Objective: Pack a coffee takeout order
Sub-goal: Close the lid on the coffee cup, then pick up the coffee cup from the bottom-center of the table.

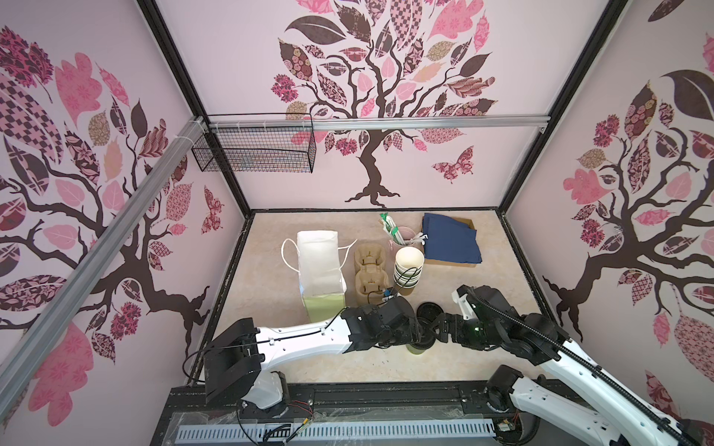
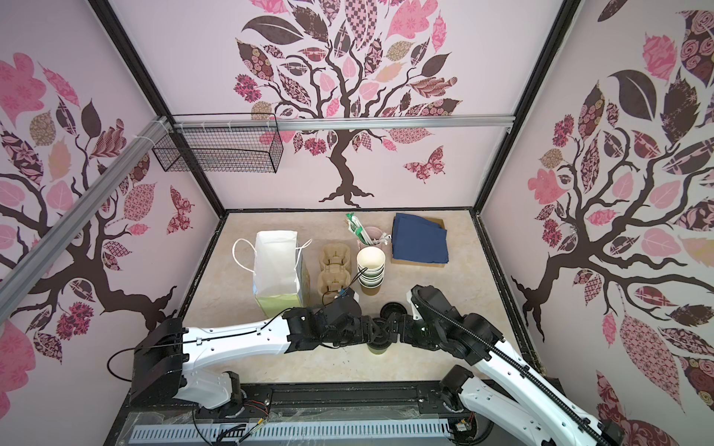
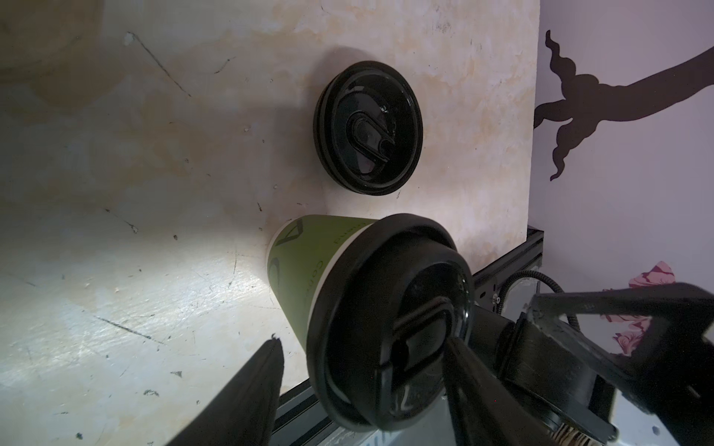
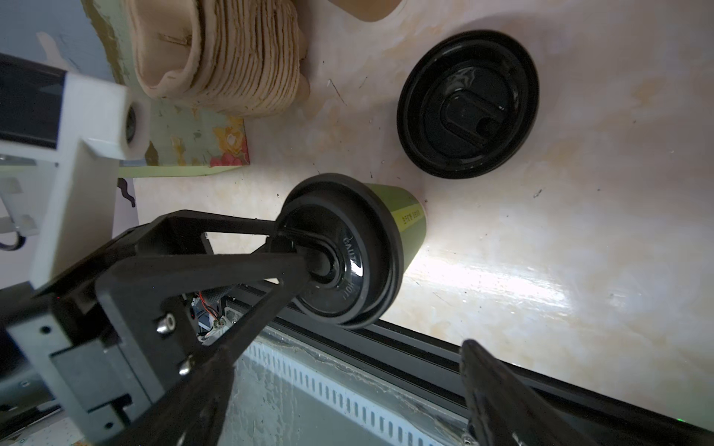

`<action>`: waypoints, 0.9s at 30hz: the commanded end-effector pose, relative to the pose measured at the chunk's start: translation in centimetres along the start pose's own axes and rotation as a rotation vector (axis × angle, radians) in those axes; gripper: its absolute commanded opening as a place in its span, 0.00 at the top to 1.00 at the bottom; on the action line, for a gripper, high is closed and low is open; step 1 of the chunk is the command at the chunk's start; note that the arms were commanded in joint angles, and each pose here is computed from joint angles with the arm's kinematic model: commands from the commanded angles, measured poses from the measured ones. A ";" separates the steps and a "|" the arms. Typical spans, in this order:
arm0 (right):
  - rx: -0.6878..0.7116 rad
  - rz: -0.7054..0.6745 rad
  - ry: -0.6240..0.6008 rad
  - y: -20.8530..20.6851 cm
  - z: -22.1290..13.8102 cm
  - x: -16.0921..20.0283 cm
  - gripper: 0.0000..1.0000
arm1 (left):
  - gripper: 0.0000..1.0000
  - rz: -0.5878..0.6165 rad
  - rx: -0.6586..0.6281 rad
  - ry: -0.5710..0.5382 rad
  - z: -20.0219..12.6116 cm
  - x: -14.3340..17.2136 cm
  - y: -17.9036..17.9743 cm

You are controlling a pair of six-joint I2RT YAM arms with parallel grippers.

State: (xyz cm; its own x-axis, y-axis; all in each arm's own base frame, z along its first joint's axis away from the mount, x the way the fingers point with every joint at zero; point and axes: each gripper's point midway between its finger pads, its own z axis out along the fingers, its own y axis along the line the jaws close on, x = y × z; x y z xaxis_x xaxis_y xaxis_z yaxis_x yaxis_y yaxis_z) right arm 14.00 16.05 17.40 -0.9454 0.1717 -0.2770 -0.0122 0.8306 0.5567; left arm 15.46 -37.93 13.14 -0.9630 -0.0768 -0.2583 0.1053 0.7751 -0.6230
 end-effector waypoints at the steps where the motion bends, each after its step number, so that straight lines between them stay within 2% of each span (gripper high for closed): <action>1: 0.050 0.043 -0.010 -0.8 -0.9 0.0 0.06 | 0.28 0.026 0.033 -0.032 -0.9 -1.3 -2.0; 5: 0.063 0.045 -0.033 -1.2 -1.1 -0.2 0.04 | 0.24 0.040 0.056 -0.056 -2.2 -1.9 -2.9; 9: 0.152 0.021 -0.087 -2.8 -1.7 -0.9 0.03 | 0.21 0.063 0.042 -0.080 -4.2 -2.6 -3.4; 14: 0.217 -0.033 -0.118 -2.8 -1.9 -2.5 0.03 | 0.21 0.148 0.071 -0.088 -7.7 -2.9 -5.6; 17: 0.250 -0.073 -0.109 -2.1 -2.0 -3.5 0.03 | 0.21 0.221 0.085 -0.128 -11.2 -4.4 -8.2; 21: 0.291 -0.137 -0.104 -0.8 -2.9 -5.1 0.03 | 0.21 0.300 0.072 -0.253 -16.9 -8.0 -10.9; 27: 0.266 -0.158 -0.157 1.8 -4.6 -7.4 0.02 | 0.24 0.290 0.025 -0.442 -24.8 -13.5 -10.9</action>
State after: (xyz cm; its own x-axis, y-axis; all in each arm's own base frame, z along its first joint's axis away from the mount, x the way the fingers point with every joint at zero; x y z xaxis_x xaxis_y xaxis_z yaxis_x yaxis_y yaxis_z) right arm 19.50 14.79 22.93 -0.8821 0.0814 -0.4639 -0.0751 0.9480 0.3092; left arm 19.88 -33.68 41.14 -0.7424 -0.1503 -0.6529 0.3894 0.6962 -0.6031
